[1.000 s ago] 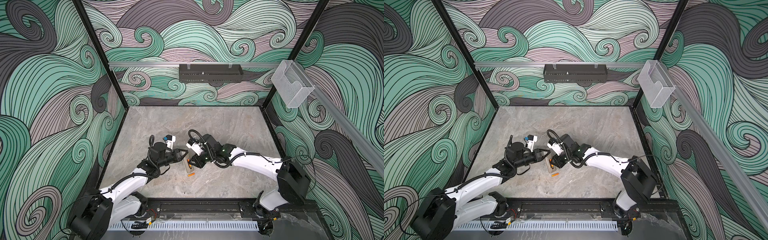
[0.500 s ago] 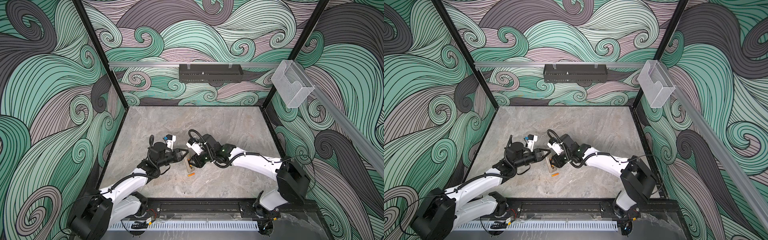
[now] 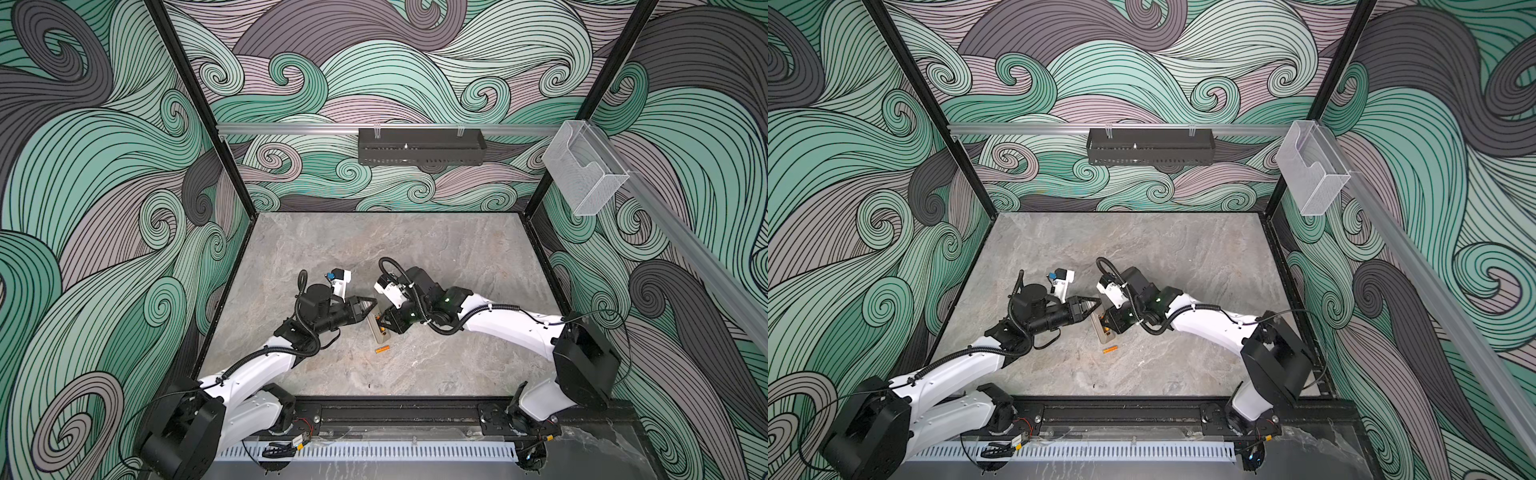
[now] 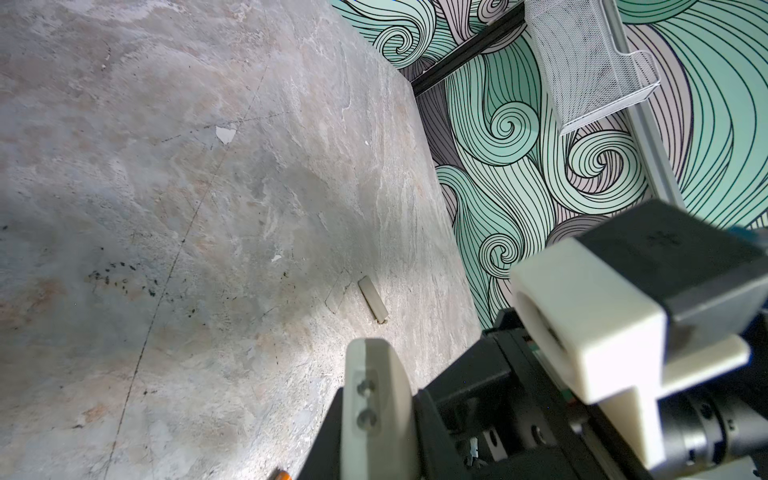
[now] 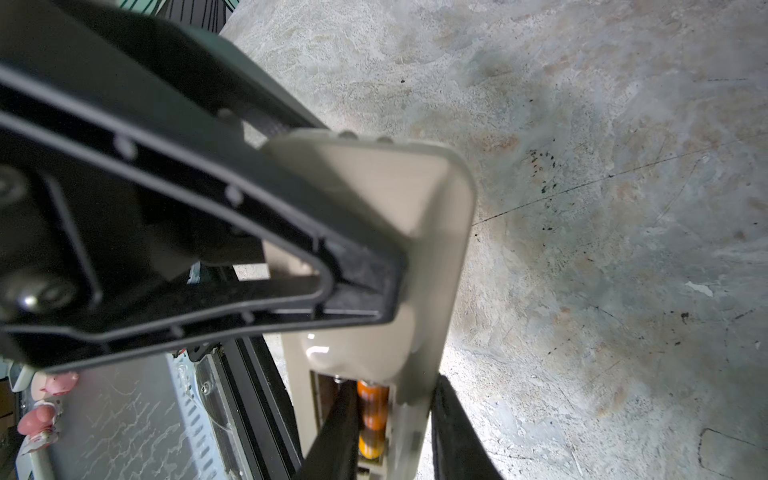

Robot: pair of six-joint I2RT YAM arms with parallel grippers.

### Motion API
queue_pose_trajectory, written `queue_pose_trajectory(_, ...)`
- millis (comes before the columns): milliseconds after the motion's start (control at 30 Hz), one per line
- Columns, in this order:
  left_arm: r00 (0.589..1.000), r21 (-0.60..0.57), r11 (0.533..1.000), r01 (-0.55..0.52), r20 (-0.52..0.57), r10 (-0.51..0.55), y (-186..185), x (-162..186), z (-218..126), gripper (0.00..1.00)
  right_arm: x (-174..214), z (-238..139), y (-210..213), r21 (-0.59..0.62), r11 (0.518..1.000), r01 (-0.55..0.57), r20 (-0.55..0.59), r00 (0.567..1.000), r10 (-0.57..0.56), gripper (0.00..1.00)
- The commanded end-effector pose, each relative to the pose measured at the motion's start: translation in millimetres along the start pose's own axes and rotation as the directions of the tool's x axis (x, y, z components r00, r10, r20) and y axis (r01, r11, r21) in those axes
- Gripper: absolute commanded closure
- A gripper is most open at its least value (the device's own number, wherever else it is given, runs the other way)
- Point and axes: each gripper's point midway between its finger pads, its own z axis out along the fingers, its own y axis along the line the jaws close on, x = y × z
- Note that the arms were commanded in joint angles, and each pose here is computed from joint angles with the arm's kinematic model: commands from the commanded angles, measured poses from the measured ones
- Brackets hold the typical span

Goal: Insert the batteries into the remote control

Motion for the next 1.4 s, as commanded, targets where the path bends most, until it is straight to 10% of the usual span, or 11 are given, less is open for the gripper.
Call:
queue_pose_trajectory(0,1.000,0.099,0.995,-0.021,0.009,0.021,-26.3,-5.9,-5.3,1.00,-3.2,1.5,-6.1,0.021,1.000,0.006,0.012,1.000,-0.006,0.76)
queue_pose_trajectory(533,1.000,0.003,1.000,-0.019,0.009,0.019,-3.9,-4.4,-1.1,1.00,-21.6,-36.6,22.8,-0.044,0.989,0.139,0.137,0.982,-0.132,0.51)
queue_pose_trajectory(1367,0.975,-0.182,0.975,0.129,0.205,-0.090,66.5,-33.4,-50.9,1.00,62.5,5.5,30.8,-0.046,0.916,0.398,0.001,0.917,-0.398,0.50)
